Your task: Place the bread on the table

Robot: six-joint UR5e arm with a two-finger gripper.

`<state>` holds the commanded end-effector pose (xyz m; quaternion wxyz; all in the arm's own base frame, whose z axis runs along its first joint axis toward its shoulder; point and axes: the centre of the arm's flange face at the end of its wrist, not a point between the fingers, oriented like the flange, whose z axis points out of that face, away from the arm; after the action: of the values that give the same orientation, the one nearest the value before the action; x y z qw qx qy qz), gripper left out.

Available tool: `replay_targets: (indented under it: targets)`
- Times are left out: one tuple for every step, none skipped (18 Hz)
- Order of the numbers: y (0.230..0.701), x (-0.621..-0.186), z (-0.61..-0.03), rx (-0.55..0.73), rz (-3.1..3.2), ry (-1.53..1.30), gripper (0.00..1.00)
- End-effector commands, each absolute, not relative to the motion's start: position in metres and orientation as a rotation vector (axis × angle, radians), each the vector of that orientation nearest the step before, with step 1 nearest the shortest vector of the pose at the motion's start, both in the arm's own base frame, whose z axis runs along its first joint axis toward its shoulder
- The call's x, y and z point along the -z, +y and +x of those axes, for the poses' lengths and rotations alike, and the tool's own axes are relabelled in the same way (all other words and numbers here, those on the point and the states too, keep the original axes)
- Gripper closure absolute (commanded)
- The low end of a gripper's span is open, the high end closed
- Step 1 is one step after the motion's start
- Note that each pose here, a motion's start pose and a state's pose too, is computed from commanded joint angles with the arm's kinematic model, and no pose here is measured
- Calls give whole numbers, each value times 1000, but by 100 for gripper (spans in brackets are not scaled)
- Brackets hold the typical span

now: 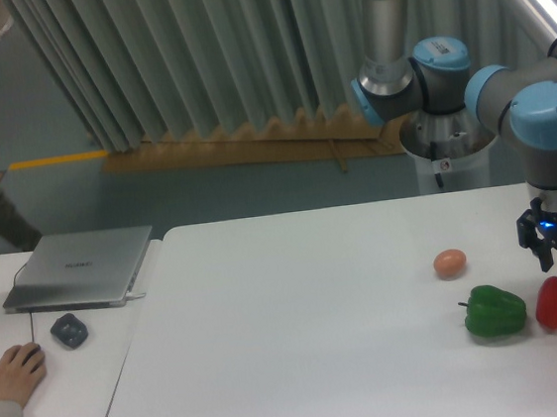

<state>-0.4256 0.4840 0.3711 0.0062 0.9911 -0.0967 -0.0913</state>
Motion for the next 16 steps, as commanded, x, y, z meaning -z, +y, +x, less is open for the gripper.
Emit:
replay_targets:
  targets:
    - [484, -372, -426, 288, 3102, -302, 0]
    - [483, -374, -427, 292, 3103, -302, 0]
    - [483, -374, -427, 292, 3103, -305, 0]
    - [483, -374, -427, 292, 3103, -302, 0]
    - [483, -373, -428, 291, 3101, -302, 0]
    - [480, -374, -438, 307, 3106, -285, 0]
    - [470, -378, -455, 336, 3115, -246, 0]
    - [462, -375, -472, 337, 3119, -222, 0]
    - [448, -373, -489, 335, 3115, -210, 0]
    - [435, -369, -503, 333, 3109, -219, 0]
    - [431, -369, -512, 337, 3101, -261, 0]
    - [428, -368, -516, 339, 3095, -284, 0]
    - [424, -369, -521, 345, 3097, -275, 0]
    - [422, -372, -527, 353, 3103, -276, 0]
    - [423, -370, -529, 343, 3108, -302, 0]
    - [419, -368, -535, 338, 3097, -371, 0]
